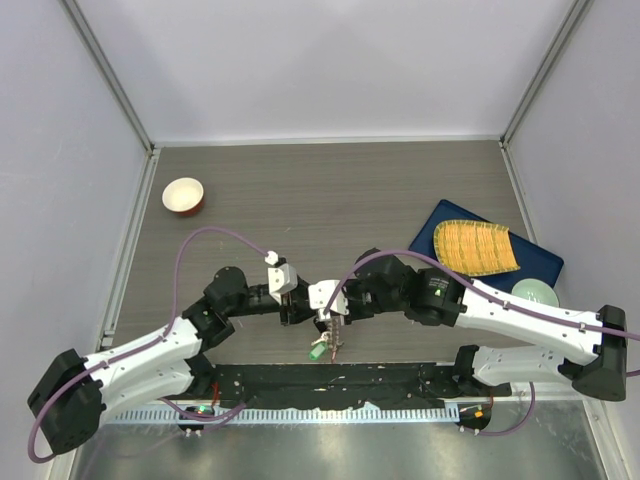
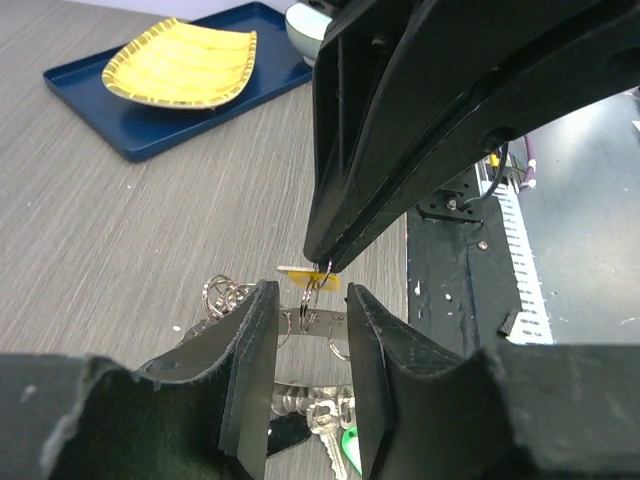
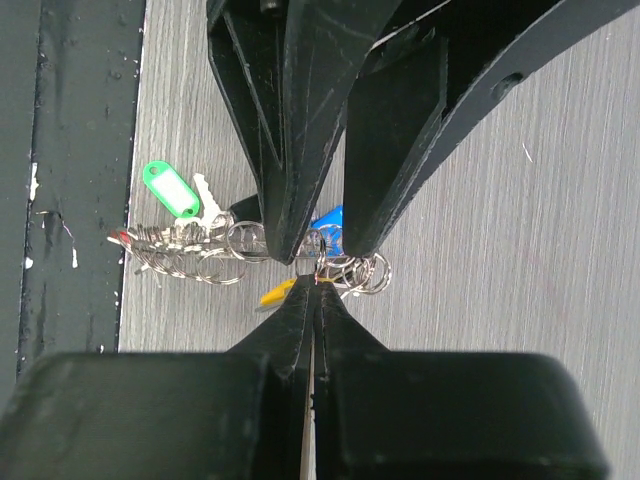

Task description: Put the keys on the keyring

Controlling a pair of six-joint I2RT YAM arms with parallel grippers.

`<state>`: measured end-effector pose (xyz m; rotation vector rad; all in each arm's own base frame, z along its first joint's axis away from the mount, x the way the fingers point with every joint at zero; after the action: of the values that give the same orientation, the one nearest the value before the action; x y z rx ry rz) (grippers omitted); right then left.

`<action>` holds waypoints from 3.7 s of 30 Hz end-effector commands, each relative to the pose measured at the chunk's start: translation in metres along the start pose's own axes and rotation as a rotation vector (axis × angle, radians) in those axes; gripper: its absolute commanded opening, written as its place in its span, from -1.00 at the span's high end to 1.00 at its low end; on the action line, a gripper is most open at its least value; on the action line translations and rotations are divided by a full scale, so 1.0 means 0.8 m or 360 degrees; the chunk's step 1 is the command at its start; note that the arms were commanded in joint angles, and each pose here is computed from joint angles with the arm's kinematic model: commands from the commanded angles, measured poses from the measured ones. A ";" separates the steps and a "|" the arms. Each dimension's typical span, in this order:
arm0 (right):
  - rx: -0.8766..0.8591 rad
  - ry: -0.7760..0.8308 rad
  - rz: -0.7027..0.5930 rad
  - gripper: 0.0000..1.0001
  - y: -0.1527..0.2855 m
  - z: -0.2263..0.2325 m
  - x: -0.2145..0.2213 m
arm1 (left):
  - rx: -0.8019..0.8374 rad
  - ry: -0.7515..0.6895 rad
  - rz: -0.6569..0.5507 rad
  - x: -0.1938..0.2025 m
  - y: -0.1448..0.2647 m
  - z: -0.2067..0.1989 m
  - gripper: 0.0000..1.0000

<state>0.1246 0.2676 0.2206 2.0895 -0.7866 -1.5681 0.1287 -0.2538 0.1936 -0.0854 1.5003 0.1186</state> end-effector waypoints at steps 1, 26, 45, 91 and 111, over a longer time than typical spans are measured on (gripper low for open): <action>0.0052 0.0041 -0.0148 0.99 0.011 -0.012 -0.035 | 0.0031 -0.0038 0.0019 -0.010 -0.004 0.003 0.28; 0.0023 0.0041 -0.0168 0.99 0.009 -0.009 -0.036 | -0.0019 -0.0016 0.0076 -0.007 -0.006 0.011 0.58; 0.0065 -0.0038 -0.0128 0.99 0.015 -0.004 -0.018 | -0.0483 0.0071 -0.0273 -0.050 0.024 0.034 1.00; 0.0065 0.0051 -0.0192 0.98 0.013 -0.011 -0.037 | -0.0157 -0.0090 -0.0176 -0.020 0.012 0.008 0.16; 0.0085 0.0062 -0.0144 0.99 0.012 -0.013 -0.030 | 0.0082 0.0004 0.0015 0.004 -0.006 -0.003 0.00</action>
<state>0.1219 0.2653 0.2181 2.1029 -0.7728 -1.5573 0.1300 -0.2572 0.1813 -0.0442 1.5024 0.1255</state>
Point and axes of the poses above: each gripper's point midway between its finger pads, its own y axis back along the fingers, its own z axis along the line the jaws close on, x = y × z, the point moved 4 cm from there along y, back along the fingers, and after that the axes turned 8 degrees about -y, right-handed, at the moved point
